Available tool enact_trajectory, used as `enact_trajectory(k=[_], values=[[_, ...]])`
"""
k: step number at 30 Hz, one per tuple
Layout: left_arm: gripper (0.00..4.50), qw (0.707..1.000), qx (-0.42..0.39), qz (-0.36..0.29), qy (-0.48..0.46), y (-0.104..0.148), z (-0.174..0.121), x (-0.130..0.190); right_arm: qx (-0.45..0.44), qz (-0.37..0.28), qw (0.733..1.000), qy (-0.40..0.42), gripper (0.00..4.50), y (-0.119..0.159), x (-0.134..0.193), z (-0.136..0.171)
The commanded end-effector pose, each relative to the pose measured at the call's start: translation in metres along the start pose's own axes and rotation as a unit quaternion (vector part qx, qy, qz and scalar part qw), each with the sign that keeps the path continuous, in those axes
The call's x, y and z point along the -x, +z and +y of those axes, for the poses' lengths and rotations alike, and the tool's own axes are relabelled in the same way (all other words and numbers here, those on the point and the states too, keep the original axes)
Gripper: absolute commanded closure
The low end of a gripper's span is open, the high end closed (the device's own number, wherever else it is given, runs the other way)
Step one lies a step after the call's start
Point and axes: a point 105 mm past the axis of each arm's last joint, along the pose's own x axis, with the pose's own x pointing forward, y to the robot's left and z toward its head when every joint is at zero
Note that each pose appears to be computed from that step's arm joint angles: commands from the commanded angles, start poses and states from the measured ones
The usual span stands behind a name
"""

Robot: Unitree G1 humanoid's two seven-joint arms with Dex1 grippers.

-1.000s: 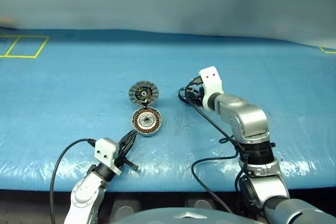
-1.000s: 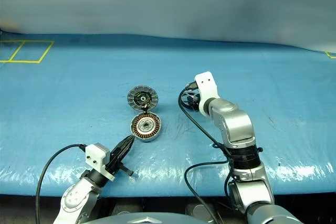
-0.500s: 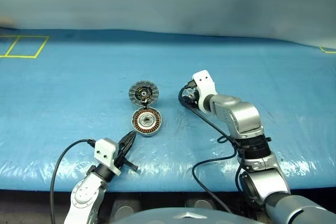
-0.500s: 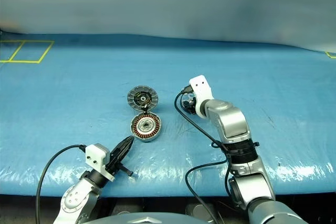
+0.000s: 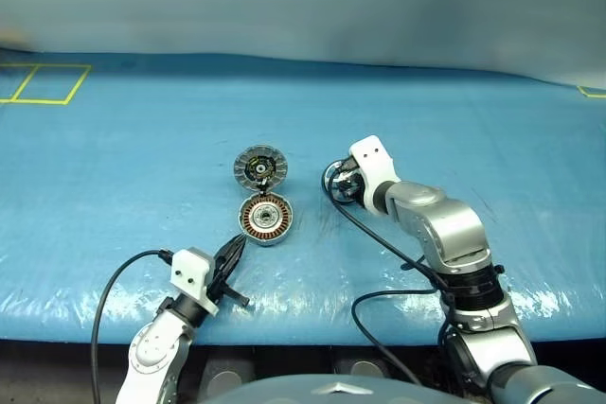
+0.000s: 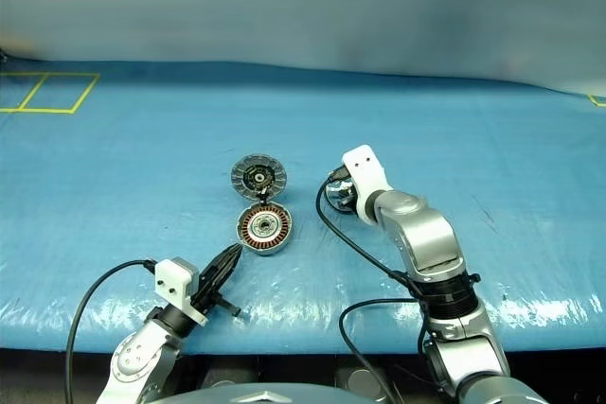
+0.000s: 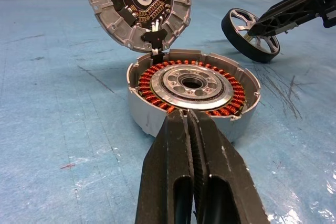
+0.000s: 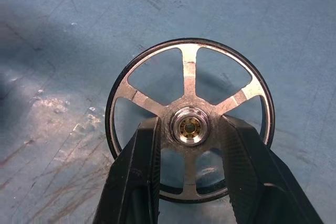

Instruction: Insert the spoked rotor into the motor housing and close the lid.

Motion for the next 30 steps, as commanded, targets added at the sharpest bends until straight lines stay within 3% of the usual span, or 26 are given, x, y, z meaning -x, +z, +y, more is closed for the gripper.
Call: enact_trajectory(k=[1, 6, 16, 21, 30], values=[[4.4, 1.0, -0.009, -0.017, -0.004, 0.008, -0.002, -0.003, 0.053, -0.061, 0.996, 0.034, 3.23, 0.029, 0.022, 0.012], [4.4, 1.0, -0.018, -0.021, 0.002, 0.01, 0.002, -0.005, 0.142, -0.104, 0.971, 0.163, 3.23, 0.044, 0.053, 0.054], [4.4, 0.999, -0.027, -0.027, 0.011, 0.013, 0.007, -0.004, 0.164, -0.128, 0.944, 0.254, 3.23, 0.049, 0.043, 0.128], [4.4, 0.999, -0.027, -0.023, 0.02, 0.012, 0.007, 0.001, 0.162, -0.132, 0.942, 0.263, 3.23, 0.053, 0.032, 0.142], [4.4, 0.999, -0.02, -0.022, 0.027, 0.009, 0.004, 0.006, 0.164, -0.116, 0.944, 0.26, 3.23, 0.047, 0.025, 0.138]])
